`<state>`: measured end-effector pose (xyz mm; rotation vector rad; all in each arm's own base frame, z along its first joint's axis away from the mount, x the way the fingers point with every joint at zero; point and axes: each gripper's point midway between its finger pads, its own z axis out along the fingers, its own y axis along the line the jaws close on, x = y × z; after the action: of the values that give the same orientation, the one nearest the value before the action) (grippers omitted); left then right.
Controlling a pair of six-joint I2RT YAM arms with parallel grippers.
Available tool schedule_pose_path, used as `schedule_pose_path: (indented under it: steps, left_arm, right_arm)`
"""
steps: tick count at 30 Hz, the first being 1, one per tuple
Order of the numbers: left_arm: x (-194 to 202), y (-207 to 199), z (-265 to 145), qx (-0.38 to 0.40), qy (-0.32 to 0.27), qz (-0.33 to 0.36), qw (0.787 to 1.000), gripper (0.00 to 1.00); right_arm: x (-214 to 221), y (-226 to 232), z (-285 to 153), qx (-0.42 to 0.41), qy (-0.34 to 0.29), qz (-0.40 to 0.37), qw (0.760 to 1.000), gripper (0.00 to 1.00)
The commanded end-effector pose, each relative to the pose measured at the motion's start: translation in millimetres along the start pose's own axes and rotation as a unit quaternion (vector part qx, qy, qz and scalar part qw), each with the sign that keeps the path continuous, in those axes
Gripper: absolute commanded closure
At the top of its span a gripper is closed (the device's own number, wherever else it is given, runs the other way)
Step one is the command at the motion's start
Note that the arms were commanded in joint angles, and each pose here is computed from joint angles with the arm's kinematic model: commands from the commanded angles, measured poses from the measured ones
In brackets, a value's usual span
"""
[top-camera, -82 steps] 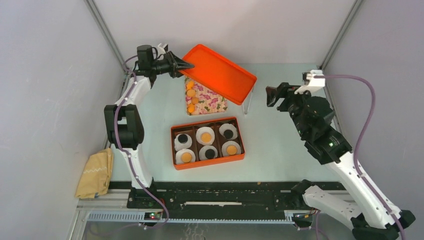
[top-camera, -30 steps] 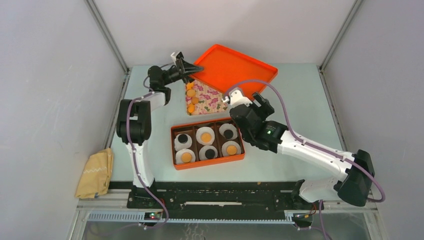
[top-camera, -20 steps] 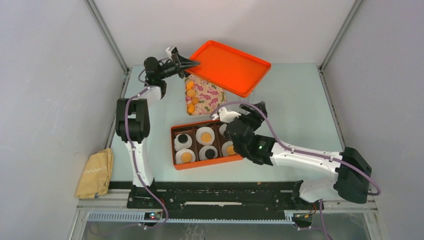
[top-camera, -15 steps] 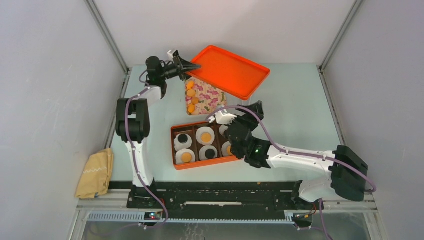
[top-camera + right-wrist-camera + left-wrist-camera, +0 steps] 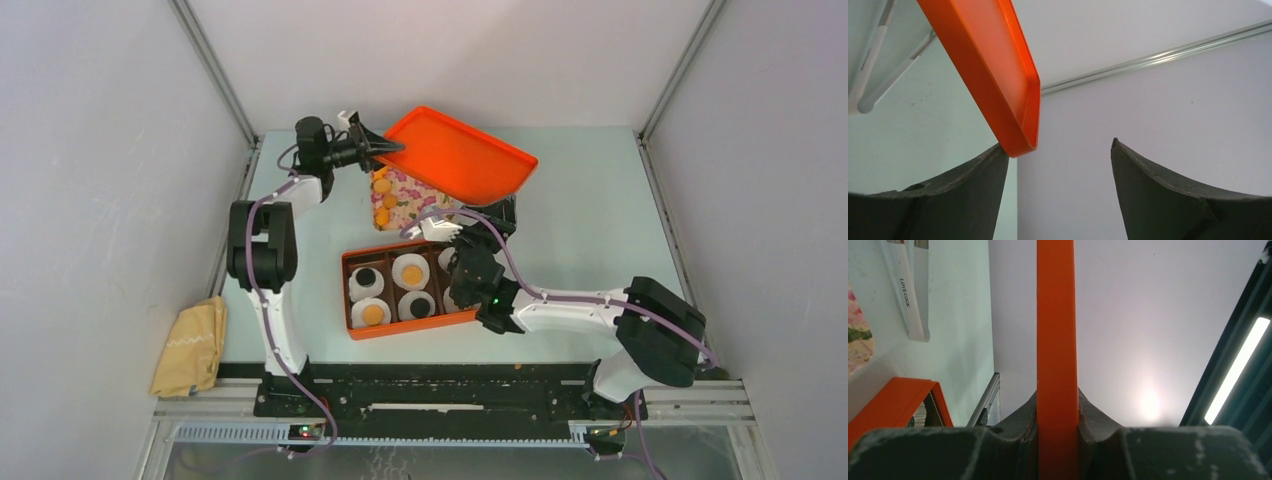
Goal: Pack the cookies
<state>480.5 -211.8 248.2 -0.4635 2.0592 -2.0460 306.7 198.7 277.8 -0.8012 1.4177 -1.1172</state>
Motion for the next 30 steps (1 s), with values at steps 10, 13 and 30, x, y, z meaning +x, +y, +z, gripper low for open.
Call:
schedule_pose_path:
  steps: [10, 13, 30]
  left_arm:
    - [44.3, -51.9, -2.2, 0.003, 0.019, 0.101, 0.995, 1.00]
    - [45.2, -47.6, -2.8, -0.004, 0.019, 0.100, 0.995, 1.00]
    - [36.1, -126.5, 1.7, 0.035, 0.006, 0.195, 0.980, 0.43]
  right_arm:
    - [-4.3, -3.5, 23.5, -0.012, 0.018, 0.118, 0.993, 0.63]
    - [-4.8, 1.5, 26.1, -0.015, 0.020, 0.124, 0.992, 0.72]
    - [-11.6, -13.1, 30.8, -0.114, 0.013, 0.240, 0.964, 1.00]
